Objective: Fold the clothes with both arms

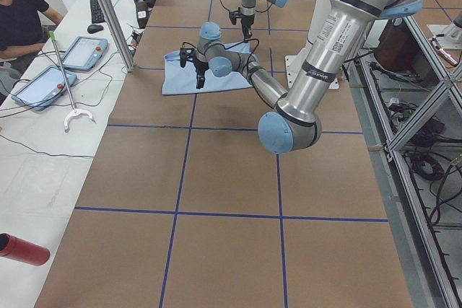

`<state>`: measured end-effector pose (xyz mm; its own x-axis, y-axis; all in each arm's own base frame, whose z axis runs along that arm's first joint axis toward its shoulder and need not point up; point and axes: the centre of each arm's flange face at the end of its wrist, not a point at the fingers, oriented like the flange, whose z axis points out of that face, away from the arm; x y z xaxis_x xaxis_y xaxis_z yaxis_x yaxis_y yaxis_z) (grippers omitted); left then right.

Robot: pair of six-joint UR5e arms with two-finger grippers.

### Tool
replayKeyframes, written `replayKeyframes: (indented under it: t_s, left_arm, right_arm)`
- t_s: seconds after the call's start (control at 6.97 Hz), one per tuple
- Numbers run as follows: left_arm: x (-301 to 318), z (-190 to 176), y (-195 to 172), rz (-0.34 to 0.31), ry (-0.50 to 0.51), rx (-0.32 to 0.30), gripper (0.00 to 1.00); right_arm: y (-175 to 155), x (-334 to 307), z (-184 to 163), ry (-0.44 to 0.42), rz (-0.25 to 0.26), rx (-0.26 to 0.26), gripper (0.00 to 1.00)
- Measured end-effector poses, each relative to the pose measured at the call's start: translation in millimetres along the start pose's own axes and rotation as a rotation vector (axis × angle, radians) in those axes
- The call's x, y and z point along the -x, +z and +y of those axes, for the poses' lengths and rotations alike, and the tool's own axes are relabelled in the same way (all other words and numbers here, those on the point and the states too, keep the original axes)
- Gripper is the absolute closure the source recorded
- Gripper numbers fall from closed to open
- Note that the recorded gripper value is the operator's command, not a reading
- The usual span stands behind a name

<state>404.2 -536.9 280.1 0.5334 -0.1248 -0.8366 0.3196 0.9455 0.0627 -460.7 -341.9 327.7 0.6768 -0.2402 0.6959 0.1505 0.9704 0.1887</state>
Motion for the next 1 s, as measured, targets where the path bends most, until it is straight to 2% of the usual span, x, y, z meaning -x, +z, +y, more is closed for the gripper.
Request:
replayKeyframes:
  t_s: [0.14,0.29,0.57,0.86,1.0]
  left_arm:
    - [1,0,1,-0.001,0.000,-0.001,0.00]
    - [1,-1,2,-0.003,-0.001,-0.002,0.00]
    - [1,0,3,-0.002,0.000,0.001,0.00]
    - [-1,3,4,0.002,-0.001,0.011,0.00]
    - [-6,13,7,0.011,-0.001,0.048,0.00]
  right_arm:
    - [-13,-12,16,0.069,-0.018,0.024,0.01]
    - [-17,-16,21,0.110,-0.023,0.033,0.00]
    - [-16,-22,13,0.137,-0.015,0.019,0.00]
    - [-25,-27,-22,0.150,-0.016,-0.031,0.00]
    - [-42,-29,-43,0.164,-0.030,-0.069,0.00]
